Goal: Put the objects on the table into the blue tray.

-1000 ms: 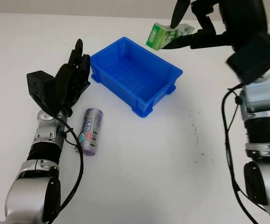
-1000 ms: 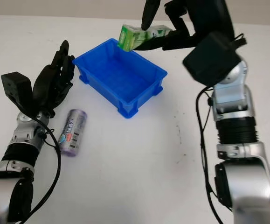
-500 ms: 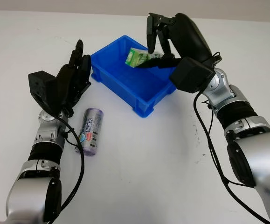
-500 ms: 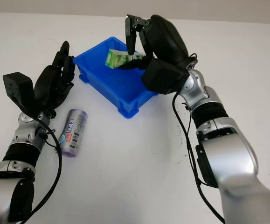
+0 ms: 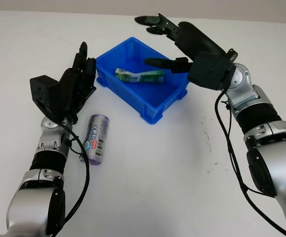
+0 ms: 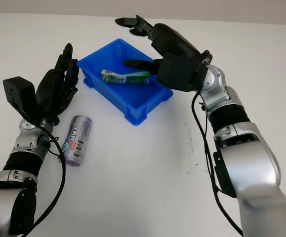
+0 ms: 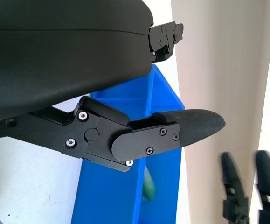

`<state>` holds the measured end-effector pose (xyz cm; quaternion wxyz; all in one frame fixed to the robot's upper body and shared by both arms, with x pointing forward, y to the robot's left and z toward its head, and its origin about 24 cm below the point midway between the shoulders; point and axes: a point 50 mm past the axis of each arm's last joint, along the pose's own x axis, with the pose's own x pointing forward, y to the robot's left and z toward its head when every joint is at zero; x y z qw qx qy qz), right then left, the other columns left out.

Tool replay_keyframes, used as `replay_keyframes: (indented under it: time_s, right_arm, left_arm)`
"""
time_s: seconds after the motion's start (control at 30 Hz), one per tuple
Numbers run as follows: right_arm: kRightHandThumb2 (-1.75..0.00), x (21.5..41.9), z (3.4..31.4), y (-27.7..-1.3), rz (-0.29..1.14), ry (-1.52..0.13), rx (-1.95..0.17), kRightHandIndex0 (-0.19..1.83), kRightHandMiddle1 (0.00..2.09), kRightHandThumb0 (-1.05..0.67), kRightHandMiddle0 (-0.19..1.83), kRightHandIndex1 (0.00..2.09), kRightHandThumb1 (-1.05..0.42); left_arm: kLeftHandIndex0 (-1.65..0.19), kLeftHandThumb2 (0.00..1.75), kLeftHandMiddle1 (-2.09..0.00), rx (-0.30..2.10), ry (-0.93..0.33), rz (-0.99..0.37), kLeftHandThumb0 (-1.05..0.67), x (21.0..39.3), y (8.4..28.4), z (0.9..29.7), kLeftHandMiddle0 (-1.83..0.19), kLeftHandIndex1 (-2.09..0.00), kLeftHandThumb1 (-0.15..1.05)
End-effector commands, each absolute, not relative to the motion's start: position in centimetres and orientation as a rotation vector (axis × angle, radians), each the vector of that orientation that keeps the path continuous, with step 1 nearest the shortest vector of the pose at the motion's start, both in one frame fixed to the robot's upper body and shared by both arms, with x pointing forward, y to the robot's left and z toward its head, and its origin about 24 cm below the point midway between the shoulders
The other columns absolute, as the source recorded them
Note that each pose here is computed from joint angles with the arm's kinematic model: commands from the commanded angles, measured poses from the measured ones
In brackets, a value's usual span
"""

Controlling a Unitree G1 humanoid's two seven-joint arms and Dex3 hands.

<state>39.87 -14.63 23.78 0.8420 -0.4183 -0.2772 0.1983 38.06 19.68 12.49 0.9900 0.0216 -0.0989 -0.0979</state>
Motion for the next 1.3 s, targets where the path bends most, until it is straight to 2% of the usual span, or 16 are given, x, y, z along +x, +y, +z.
replay_keyframes:
  time_s: [0.0, 0.17, 0.33, 0.4, 0.6, 0.73, 0.93, 1.27]
  right_arm:
    - [-0.54, 39.5, 24.3, -15.6, 0.396, -0.612, -0.849, -0.09, 0.15, -0.83, -0.15, 0.05, -1.05]
    - [-0.68, 39.1, 25.3, -17.1, 0.299, -0.667, -0.752, -0.11, 0.12, -0.81, -0.15, 0.04, -1.05]
    - [-0.72, 39.1, 24.7, -20.3, 0.157, -0.597, -0.514, -0.17, 0.09, -0.83, -0.19, 0.02, -1.05]
    - [-0.72, 39.2, 23.6, -22.0, 0.108, -0.509, -0.421, -0.19, 0.02, -0.80, -0.19, 0.00, -1.05]
    - [-0.79, 38.2, 18.9, -25.5, -0.033, -0.302, -0.260, -0.19, 0.00, -0.77, -0.19, 0.00, -1.05]
    - [-0.77, 37.3, 16.9, -26.1, -0.088, -0.253, -0.190, -0.19, 0.00, -0.79, -0.19, 0.00, -1.05]
    - [-0.82, 36.1, 15.3, -26.1, -0.120, -0.213, -0.148, -0.19, 0.00, -0.77, -0.19, 0.00, -1.05]
    - [-0.87, 35.7, 14.5, -24.8, -0.072, -0.192, -0.116, -0.19, 0.00, -0.73, -0.19, 0.00, -1.05]
  left_arm:
    - [0.19, 0.61, 0.00, 0.047, -0.201, -0.196, -0.76, 38.2, 19.6, 12.7, 0.19, 0.00, 1.05]
    - [0.19, 0.61, 0.00, 0.057, -0.201, -0.196, -0.77, 38.2, 19.7, 12.6, 0.19, 0.00, 1.05]
    - [0.19, 0.62, 0.00, 0.063, -0.211, -0.192, -0.77, 38.1, 19.9, 12.7, 0.19, 0.00, 1.05]
    - [0.19, 0.62, 0.00, 0.065, -0.215, -0.192, -0.77, 38.0, 20.0, 12.7, 0.19, 0.00, 1.05]
    - [0.19, 0.63, 0.00, 0.073, -0.215, -0.196, -0.77, 38.0, 20.2, 12.8, 0.19, 0.00, 1.05]
    - [0.19, 0.63, 0.00, 0.060, -0.207, -0.200, -0.77, 38.1, 20.3, 12.8, 0.19, 0.00, 1.05]
    - [0.19, 0.63, 0.00, 0.068, -0.205, -0.208, -0.76, 38.3, 20.4, 13.0, 0.19, 0.00, 1.05]
    - [0.19, 0.63, 0.00, 0.078, -0.231, -0.214, -0.76, 38.2, 20.7, 13.3, 0.19, 0.00, 1.05]
